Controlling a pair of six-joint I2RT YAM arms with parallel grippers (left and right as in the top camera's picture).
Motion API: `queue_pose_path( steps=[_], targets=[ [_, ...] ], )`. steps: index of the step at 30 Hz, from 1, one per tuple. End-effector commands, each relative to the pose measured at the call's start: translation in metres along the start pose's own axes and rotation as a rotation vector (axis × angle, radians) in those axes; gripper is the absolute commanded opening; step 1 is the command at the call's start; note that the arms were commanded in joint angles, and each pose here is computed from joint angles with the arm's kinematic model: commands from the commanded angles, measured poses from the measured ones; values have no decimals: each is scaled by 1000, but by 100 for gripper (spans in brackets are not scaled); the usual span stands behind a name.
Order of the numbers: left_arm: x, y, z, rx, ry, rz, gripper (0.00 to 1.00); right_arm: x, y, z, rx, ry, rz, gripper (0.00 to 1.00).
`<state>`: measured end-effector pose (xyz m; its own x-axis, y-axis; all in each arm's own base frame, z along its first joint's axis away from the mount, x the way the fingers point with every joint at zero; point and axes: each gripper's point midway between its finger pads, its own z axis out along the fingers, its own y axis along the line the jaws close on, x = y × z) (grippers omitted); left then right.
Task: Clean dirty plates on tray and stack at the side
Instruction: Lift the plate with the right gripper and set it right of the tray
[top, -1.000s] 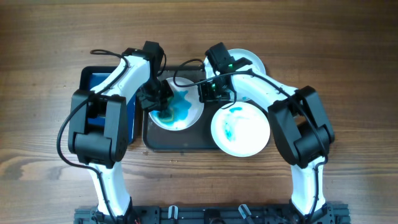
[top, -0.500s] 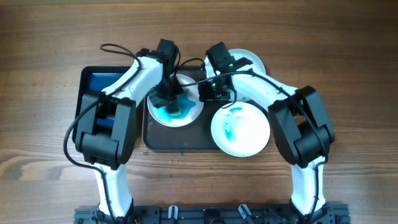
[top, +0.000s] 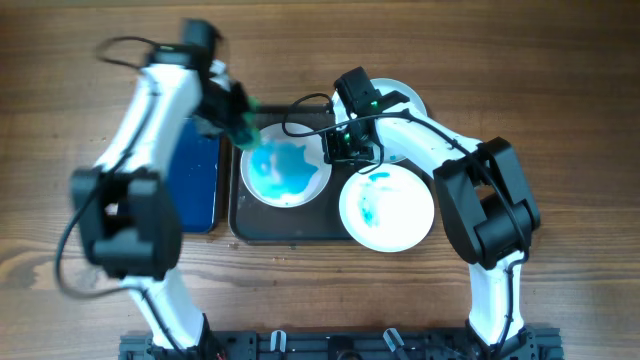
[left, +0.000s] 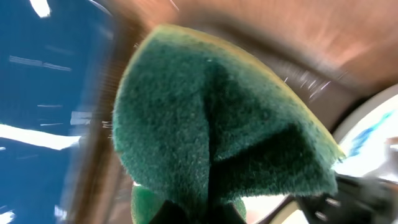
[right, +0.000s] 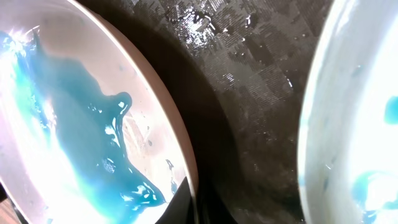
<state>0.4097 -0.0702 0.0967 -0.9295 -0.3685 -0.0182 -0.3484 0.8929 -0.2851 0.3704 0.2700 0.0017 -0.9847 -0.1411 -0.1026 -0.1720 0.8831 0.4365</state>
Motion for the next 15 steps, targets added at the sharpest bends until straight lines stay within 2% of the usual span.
queue_pose_path(
  steps=[1, 3, 5, 10, 15],
  targets=[
    [-17, 35, -71, 4, -137, -62, 4, 8, 8, 6, 33, 13, -61, 4],
    [-15, 61, -82, -24, -129, -130, 4, 4, 10, -9, 139, -32, -95, 4],
    [-14, 69, -83, -31, -117, -152, 4, 1, 11, -23, 218, -73, -122, 4],
    [-13, 73, -84, -38, -113, -162, 4, -3, 8, -96, 628, -293, -216, 4],
    [-13, 73, -84, -37, -115, -161, 4, 4, 39, -154, 866, -497, -347, 4]
  ],
)
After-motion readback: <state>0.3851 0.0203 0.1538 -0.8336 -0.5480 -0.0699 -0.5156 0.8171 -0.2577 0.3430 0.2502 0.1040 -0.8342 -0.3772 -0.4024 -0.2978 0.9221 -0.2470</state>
